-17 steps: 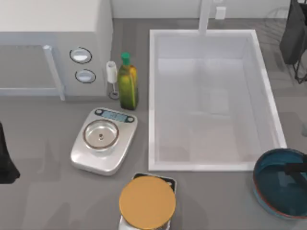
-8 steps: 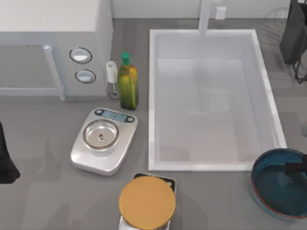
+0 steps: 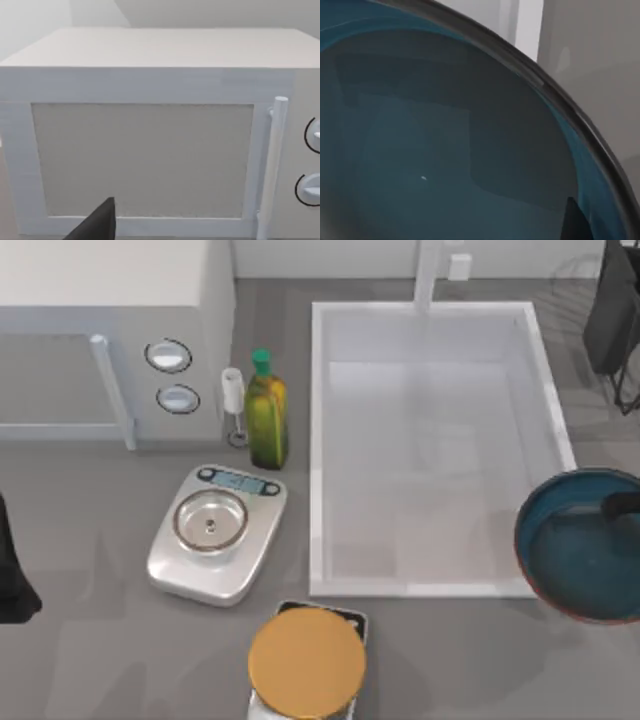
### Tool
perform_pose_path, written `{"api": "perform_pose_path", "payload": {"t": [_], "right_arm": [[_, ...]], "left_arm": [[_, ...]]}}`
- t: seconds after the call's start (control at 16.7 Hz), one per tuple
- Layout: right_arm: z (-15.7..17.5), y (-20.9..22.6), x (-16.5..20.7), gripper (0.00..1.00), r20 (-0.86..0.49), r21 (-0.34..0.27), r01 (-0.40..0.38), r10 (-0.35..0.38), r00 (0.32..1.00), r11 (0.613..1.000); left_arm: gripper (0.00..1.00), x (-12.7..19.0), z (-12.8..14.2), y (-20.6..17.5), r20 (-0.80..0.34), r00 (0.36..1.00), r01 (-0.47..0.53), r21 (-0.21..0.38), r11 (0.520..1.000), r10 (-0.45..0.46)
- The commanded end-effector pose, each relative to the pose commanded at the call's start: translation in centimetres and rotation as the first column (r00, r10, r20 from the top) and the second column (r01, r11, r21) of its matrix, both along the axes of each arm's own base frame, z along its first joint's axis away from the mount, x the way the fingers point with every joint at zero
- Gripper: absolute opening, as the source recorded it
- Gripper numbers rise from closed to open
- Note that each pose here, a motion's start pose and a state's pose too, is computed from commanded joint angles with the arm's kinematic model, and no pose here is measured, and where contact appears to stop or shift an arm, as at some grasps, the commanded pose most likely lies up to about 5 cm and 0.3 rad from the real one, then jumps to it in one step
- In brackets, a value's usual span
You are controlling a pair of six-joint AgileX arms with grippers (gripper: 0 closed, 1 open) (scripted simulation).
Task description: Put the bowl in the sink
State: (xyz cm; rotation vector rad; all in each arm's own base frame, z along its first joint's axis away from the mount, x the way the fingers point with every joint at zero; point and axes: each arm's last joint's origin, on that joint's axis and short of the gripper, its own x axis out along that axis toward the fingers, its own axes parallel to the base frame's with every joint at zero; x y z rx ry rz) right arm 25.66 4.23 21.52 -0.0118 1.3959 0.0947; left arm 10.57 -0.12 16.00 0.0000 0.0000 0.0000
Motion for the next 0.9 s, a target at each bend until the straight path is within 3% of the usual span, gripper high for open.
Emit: {"api": "perform_pose_path", "payload": {"t": [0.42, 0.9], "right_arm": [[6.1, -1.1, -1.8, 0.00, -0.102, -0.046, 0.086, -0.091, 0.991, 0.995], [6.4, -0.7, -2.0, 0.00, -0.106, -0.052, 0.075, -0.080, 0.991, 0.996]], "left_arm": [[1.00, 0.0, 0.0, 0.0, 0.000, 1.000, 0.000, 0.000, 1.000, 0.000], [1.00, 0.0, 0.0, 0.0, 0.000, 1.000, 0.000, 0.000, 1.000, 0.000]]}}
